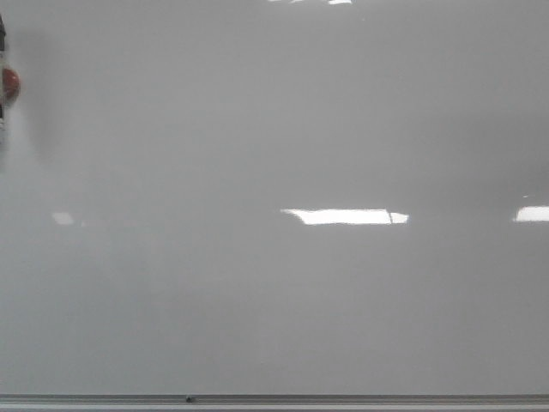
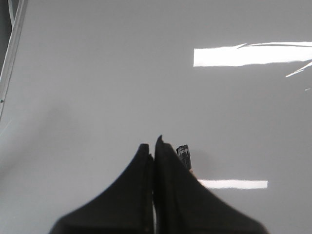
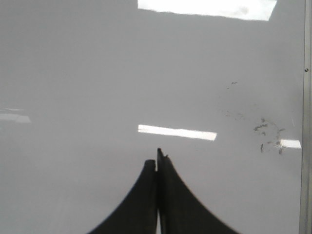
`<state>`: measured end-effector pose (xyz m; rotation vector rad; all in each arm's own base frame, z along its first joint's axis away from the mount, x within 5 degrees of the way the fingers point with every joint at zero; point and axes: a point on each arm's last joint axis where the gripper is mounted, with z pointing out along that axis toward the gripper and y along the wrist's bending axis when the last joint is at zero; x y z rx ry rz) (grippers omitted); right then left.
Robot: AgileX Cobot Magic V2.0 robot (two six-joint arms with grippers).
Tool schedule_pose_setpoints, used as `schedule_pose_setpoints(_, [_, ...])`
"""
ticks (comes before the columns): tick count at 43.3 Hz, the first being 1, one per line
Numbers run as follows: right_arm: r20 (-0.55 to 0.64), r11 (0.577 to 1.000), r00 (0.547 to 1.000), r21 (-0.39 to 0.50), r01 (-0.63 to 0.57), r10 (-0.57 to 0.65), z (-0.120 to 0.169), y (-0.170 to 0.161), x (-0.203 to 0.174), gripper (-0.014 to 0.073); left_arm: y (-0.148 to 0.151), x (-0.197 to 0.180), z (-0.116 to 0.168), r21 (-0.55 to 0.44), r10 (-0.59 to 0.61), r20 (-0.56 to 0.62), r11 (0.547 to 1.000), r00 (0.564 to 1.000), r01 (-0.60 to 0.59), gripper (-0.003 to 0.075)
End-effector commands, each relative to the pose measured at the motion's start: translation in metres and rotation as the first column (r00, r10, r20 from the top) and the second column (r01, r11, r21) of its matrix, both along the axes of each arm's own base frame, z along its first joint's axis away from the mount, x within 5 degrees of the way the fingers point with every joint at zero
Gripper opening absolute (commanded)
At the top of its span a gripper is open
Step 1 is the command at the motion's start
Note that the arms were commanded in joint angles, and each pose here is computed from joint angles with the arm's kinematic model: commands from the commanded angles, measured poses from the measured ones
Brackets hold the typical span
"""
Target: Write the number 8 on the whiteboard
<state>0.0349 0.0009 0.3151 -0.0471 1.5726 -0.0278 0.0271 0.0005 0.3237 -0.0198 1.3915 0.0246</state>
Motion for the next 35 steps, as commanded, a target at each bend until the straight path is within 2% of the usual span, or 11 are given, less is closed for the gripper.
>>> schedule_pose_setpoints(1, [0.021, 1.0, 1.0, 0.003, -0.005, 0.005, 0.031, 0.0, 0.004, -0.0108, -0.001, -0.003, 0.034, -0.039, -0.02, 0.033, 0.999, 0.999, 0.021, -0.0021])
schedule_pose_setpoints(11, [-0.161, 1.0, 0.987, 0.001, -0.009, 0.009, 0.056, 0.001, 0.016, -0.0108, -0.004, 0.009, 0.063, -0.11, -0.072, -0.09, 0.992, 0.993, 0.062, -0.0021])
schedule_pose_setpoints(25, [-0.306, 1.0, 0.952, 0.0, -0.01, 0.01, 0.05, 0.001, 0.035, -0.0108, -0.003, 0.032, 0.054, -0.091, -0.061, -0.244, 0.995, 0.968, 0.04, -0.0021])
schedule_pose_setpoints(35, [-0.346, 1.0, 0.938, 0.0, -0.01, 0.01, 0.039, 0.001, 0.043, -0.0108, -0.003, 0.036, 0.053, -0.092, -0.061, -0.26, 0.995, 0.964, 0.038, -0.0021])
